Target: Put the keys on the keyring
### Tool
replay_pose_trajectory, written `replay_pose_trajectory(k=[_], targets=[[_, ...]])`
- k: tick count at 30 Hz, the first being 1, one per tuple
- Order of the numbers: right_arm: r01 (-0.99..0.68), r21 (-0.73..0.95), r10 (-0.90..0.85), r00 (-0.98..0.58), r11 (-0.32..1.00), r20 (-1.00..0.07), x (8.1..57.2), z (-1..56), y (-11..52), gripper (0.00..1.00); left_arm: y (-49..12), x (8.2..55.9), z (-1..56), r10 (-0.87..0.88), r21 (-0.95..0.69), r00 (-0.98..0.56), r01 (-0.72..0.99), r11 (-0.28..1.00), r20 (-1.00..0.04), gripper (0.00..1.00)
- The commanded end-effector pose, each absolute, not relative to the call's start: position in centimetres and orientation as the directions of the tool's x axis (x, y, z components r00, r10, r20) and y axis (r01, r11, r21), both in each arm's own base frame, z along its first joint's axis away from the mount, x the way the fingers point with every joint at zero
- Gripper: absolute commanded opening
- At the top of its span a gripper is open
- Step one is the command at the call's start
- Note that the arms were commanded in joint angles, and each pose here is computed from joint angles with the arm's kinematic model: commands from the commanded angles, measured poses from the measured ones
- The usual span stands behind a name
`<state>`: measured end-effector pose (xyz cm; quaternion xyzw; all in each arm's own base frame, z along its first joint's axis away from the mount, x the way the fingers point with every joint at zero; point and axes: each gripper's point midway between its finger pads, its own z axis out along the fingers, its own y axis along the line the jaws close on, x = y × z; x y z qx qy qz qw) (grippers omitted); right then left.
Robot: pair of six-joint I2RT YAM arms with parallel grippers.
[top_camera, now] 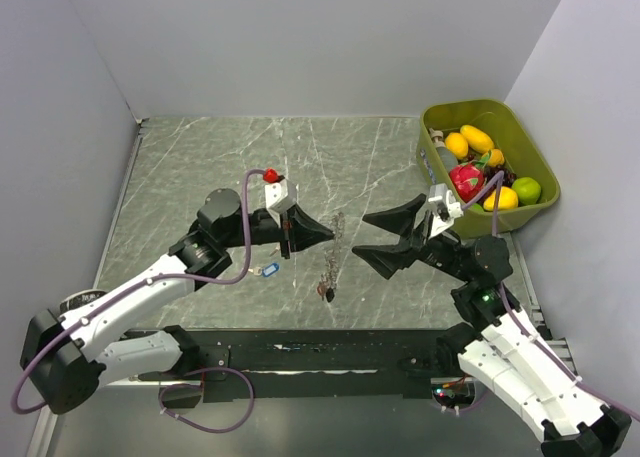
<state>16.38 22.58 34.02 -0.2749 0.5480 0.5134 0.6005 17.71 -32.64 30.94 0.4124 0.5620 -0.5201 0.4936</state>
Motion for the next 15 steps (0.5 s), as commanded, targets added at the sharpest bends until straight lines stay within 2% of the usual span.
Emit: replay_pose_trajectory(k=[1, 10, 15], targets=[[-0.927, 0.157, 0.323, -0.041, 0.342, -0.946, 16.1, 36.5, 22.0, 0.89, -31.7, 17.6, 33.2, -0.092, -0.016, -0.002, 0.987, 0.159, -0.996, 0.01], [-0.938, 0.145, 0.283, -0.053, 0.315, -0.958, 16.1, 35.9, 22.5, 0.91, -30.9, 17.1, 33.2, -0.064, 0.183, 0.200, 0.961, 0.209, -0.978, 0.01], [-0.947, 0.135, 0.256, -0.059, 0.292, -0.965, 16.0, 35.5, 22.9, 0.91, -31.0, 15.9, 32.4, -0.031, 0.348, 0.358, 0.922, 0.167, -0.933, 0.01]])
